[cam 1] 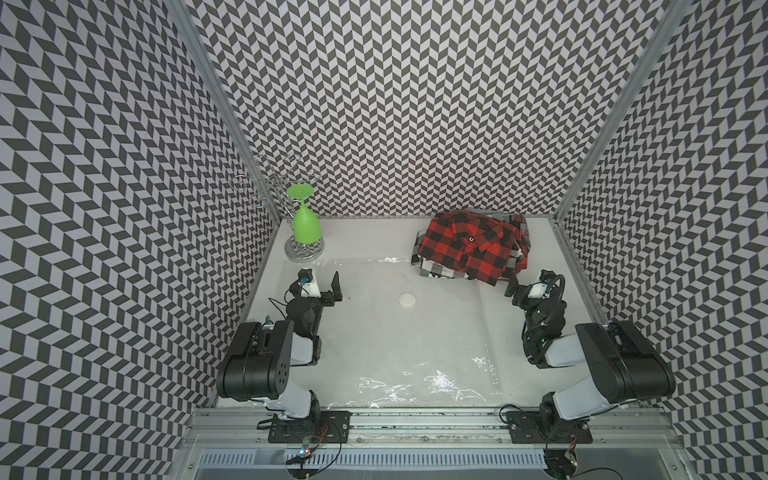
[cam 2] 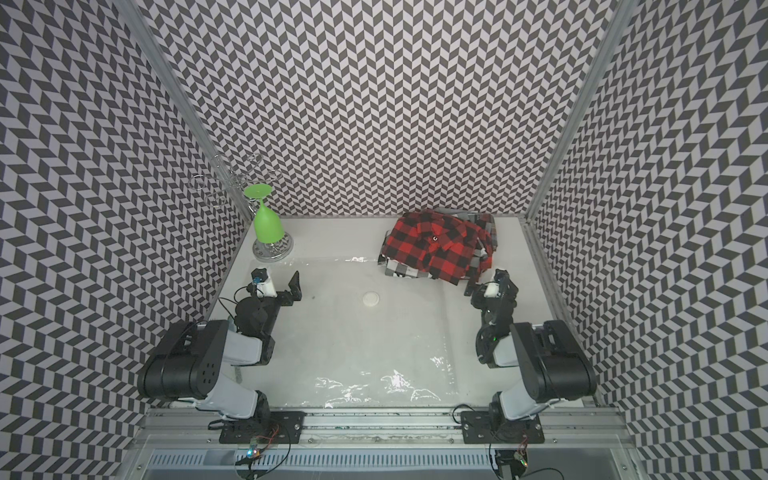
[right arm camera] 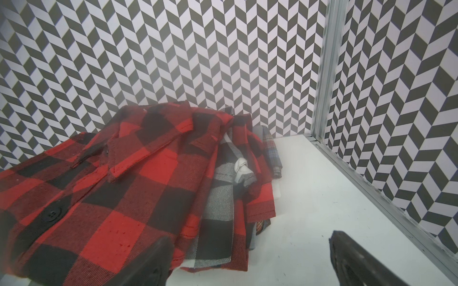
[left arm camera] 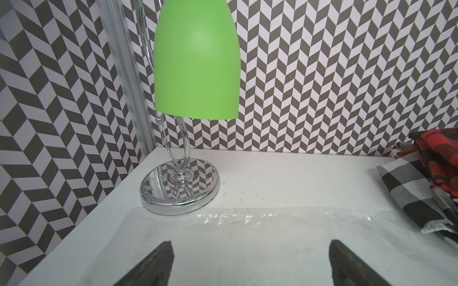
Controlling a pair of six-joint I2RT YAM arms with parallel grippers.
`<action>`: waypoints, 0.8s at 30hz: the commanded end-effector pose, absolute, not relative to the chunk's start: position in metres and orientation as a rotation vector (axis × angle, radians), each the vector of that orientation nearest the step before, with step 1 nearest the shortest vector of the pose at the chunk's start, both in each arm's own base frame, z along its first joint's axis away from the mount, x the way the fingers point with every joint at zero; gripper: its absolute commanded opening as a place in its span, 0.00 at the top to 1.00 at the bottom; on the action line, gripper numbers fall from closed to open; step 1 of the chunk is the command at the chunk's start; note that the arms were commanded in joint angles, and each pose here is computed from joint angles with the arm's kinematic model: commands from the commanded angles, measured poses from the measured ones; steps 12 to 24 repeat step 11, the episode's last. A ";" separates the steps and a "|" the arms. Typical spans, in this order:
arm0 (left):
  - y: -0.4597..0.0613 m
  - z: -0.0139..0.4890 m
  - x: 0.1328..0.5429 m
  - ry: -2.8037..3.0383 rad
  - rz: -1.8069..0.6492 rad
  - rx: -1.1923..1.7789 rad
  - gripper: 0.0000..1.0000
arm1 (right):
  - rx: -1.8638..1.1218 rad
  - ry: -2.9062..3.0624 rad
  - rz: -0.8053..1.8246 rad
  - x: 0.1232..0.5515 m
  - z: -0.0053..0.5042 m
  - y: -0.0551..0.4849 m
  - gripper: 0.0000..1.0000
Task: Take the shirt out of the vacuum bag
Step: Reset both arms
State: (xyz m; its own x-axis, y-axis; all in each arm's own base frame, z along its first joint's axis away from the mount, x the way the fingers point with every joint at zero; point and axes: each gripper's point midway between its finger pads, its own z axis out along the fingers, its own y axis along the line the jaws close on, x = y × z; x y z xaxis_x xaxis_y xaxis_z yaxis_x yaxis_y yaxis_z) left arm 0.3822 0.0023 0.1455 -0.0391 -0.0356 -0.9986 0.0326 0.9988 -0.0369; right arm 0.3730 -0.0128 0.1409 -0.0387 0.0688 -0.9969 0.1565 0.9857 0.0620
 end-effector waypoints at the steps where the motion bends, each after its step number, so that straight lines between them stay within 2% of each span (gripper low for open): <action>1: 0.000 0.148 0.383 1.604 -0.041 0.016 0.01 | 0.193 1.550 -0.081 0.371 0.154 -0.017 0.00; 24: 0.000 0.148 0.383 1.606 -0.040 0.017 0.01 | 0.203 1.543 -0.081 0.371 0.154 -0.018 0.00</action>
